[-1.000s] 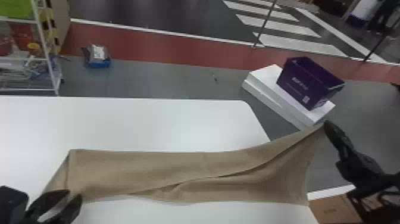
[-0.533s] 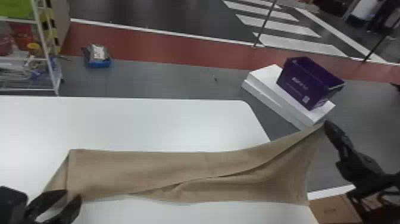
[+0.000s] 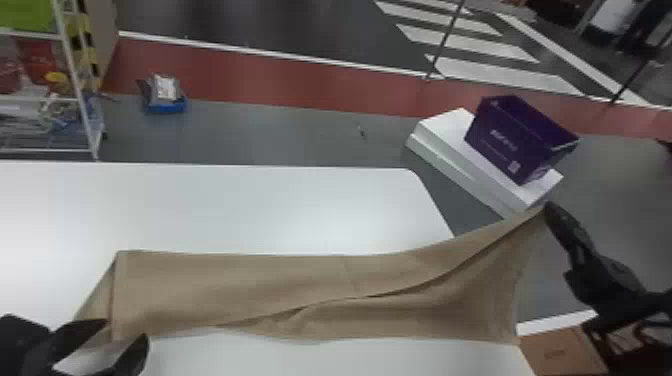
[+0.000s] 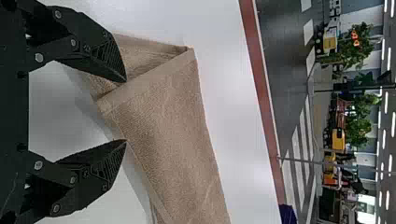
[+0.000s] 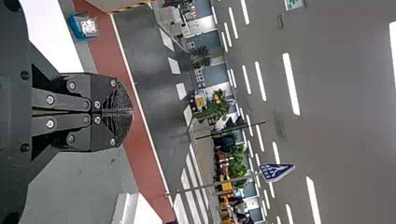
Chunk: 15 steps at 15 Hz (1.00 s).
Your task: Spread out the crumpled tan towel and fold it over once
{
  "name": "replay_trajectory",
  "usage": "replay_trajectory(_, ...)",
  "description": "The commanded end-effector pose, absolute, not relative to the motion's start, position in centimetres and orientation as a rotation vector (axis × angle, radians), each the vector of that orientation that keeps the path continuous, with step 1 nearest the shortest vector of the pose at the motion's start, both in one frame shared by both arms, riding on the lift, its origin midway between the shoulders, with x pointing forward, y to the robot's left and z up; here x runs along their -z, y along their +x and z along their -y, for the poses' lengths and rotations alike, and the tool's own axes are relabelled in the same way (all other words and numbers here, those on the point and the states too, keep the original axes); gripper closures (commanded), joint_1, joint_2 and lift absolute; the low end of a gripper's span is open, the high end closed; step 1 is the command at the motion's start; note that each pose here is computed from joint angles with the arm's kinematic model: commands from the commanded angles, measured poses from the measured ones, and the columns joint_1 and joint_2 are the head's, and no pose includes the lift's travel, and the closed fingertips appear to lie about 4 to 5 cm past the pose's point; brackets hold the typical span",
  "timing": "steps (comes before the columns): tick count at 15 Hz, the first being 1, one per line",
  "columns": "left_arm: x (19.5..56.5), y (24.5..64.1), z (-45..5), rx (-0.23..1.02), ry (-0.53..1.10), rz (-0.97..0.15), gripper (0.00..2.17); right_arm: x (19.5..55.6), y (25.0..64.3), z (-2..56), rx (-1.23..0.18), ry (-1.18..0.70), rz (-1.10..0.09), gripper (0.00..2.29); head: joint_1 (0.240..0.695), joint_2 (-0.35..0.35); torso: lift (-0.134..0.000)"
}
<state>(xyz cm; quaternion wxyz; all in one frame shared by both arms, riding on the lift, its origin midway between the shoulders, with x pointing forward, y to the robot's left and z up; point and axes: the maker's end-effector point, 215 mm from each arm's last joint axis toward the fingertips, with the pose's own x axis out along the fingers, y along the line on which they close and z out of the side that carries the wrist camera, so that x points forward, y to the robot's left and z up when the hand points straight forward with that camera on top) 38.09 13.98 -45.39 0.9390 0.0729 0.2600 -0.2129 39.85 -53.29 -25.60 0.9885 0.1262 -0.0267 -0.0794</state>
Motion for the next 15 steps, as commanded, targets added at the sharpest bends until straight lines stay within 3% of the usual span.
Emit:
replay_trajectory(1,45.42,38.02,-13.41,0.443,0.146,-0.530,0.52,25.62,39.84,53.28,0.160,0.254,0.054,1.77,0.695,-0.350,-0.124)
replay_trajectory(6,46.03,38.17,-12.70,0.450,0.158,-0.536,0.52,25.57,39.57,53.50,0.157,0.257,0.056,1.77,0.695,-0.350,-0.124)
replay_trajectory(7,46.09,38.22,-12.58,0.450,0.162,-0.536,0.69,25.51,39.45,53.66,0.159,0.262,0.060,1.77,0.695,-0.350,-0.124)
replay_trajectory(9,46.12,38.34,-12.60,0.448,0.161,-0.536,0.77,25.34,39.39,53.65,0.156,0.262,0.064,1.77,0.695,-0.350,-0.124)
replay_trajectory(11,46.03,38.31,-12.55,0.448,0.162,-0.534,0.99,25.30,39.40,53.63,0.155,0.264,0.065,1.77,0.695,-0.350,-0.124)
replay_trajectory(15,46.14,38.11,-12.80,0.446,0.173,-0.535,1.02,25.23,39.46,53.50,0.151,0.269,0.069,1.77,0.695,-0.350,-0.124)
